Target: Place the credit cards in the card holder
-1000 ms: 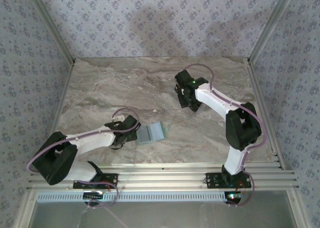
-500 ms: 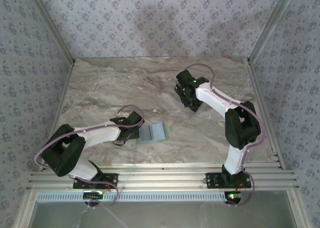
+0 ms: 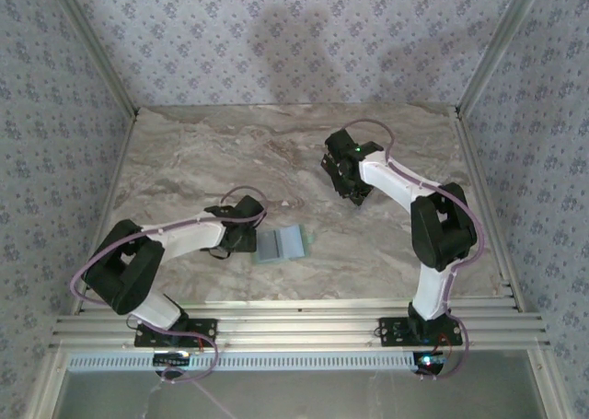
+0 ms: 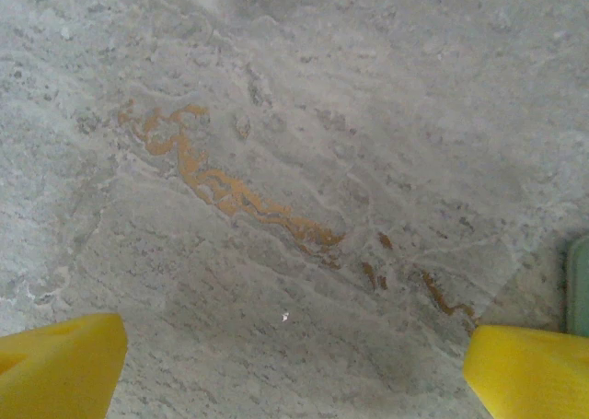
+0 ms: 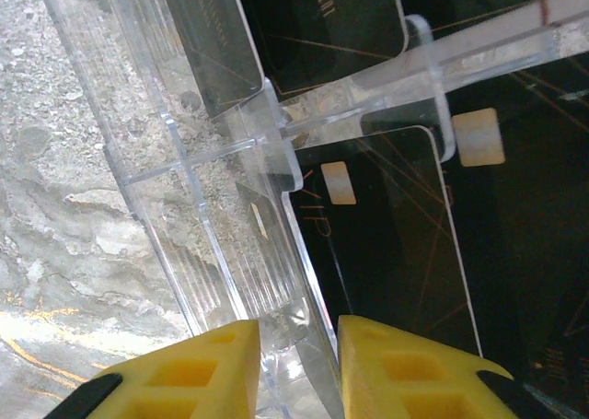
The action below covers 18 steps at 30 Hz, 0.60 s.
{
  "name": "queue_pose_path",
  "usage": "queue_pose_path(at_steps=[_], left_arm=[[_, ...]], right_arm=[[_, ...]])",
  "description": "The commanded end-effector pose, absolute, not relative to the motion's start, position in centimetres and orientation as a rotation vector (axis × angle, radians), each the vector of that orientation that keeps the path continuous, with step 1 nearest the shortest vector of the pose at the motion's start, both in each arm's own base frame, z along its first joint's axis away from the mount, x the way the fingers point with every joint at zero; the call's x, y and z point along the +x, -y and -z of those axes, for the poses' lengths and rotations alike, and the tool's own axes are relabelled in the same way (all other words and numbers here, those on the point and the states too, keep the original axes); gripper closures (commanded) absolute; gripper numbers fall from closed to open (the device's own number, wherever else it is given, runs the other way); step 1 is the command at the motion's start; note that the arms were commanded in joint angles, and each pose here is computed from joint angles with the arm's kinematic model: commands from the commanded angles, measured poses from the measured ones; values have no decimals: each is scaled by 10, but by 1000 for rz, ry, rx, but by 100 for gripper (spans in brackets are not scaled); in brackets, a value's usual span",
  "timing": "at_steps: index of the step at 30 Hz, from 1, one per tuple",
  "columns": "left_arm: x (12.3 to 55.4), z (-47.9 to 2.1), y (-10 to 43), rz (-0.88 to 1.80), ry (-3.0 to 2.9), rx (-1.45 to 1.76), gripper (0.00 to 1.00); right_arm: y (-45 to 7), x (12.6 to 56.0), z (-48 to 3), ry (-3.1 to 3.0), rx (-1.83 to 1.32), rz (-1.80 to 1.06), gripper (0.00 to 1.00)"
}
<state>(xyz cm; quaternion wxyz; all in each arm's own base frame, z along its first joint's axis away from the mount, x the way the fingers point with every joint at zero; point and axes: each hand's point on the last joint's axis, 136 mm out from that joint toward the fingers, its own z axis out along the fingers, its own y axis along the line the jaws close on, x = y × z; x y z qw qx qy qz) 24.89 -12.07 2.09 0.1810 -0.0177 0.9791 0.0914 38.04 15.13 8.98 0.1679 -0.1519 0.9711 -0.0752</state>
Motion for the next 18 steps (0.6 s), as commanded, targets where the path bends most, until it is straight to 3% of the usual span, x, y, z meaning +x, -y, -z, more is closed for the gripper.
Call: queue_pose_path(at_steps=[1, 10, 18], left_arm=[[300, -29, 157, -39, -2613, -130, 0], [303, -35, 161, -21, -2618, -103, 0], [305, -49, 162, -19, -2606, -87, 0]], right_arm=[[-150, 376, -83, -2793, -439, 206, 74], [-152, 378, -89, -2782, -445, 190, 82], [-151, 380, -93, -2774, -461, 196, 98]])
